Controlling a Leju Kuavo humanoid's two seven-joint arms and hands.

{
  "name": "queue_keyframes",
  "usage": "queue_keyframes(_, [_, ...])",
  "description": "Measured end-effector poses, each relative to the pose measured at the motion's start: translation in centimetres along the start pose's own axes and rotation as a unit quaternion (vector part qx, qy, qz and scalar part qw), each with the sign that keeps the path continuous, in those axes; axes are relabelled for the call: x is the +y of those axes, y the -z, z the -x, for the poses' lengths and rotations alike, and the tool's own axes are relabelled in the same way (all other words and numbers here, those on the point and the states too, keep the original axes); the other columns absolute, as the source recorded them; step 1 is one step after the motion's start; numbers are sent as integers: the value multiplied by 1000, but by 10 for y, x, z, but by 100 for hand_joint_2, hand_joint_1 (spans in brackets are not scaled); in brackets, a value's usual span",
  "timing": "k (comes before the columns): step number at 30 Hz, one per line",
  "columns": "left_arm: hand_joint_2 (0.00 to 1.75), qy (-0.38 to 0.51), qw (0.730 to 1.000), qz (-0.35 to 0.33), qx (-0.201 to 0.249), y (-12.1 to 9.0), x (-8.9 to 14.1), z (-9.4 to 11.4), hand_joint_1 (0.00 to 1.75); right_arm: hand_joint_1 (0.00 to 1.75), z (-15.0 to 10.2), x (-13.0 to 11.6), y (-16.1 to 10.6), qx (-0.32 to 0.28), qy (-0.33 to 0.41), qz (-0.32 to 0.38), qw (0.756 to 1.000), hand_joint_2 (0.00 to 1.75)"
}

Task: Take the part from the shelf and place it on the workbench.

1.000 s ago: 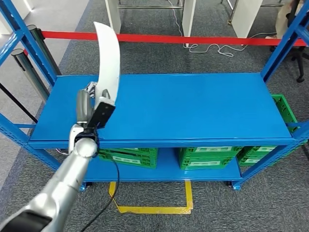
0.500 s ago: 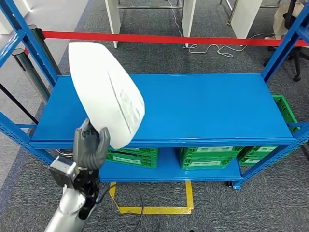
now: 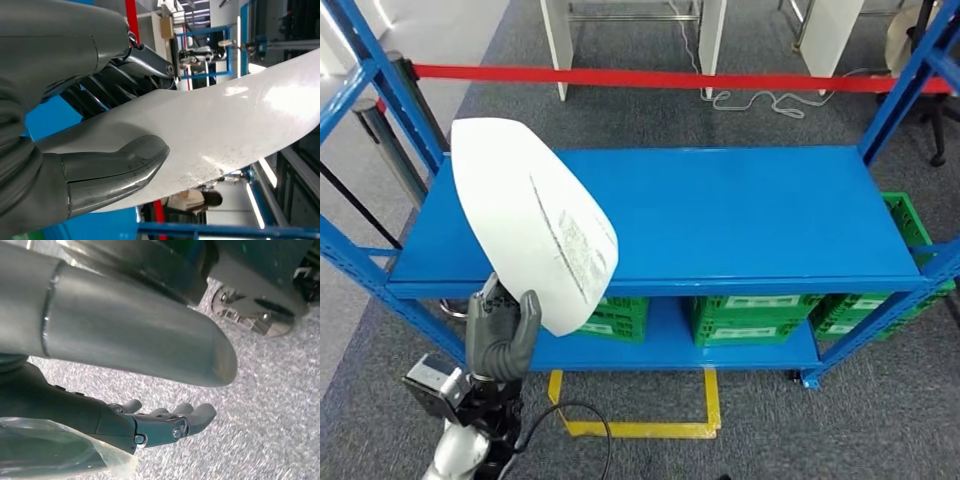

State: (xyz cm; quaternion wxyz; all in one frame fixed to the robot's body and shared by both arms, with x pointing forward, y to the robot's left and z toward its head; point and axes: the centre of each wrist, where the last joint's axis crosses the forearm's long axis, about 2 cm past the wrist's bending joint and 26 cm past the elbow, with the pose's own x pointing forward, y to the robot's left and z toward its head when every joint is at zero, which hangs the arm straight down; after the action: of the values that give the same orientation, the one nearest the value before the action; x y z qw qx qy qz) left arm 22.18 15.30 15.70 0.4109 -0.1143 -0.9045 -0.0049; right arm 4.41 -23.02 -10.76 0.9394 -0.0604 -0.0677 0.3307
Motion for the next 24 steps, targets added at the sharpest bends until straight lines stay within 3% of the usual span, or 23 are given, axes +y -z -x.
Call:
queue_keyframes(9, [175,-5,1000,-6,10,-11,1,-3,175,0,5,-2,0,-32,1,23,999,0])
queue_keyframes(24, [175,-35,999,18,-4,-3,-8,-8,175,0,7,-2,1,-5,26,-11,1000,0])
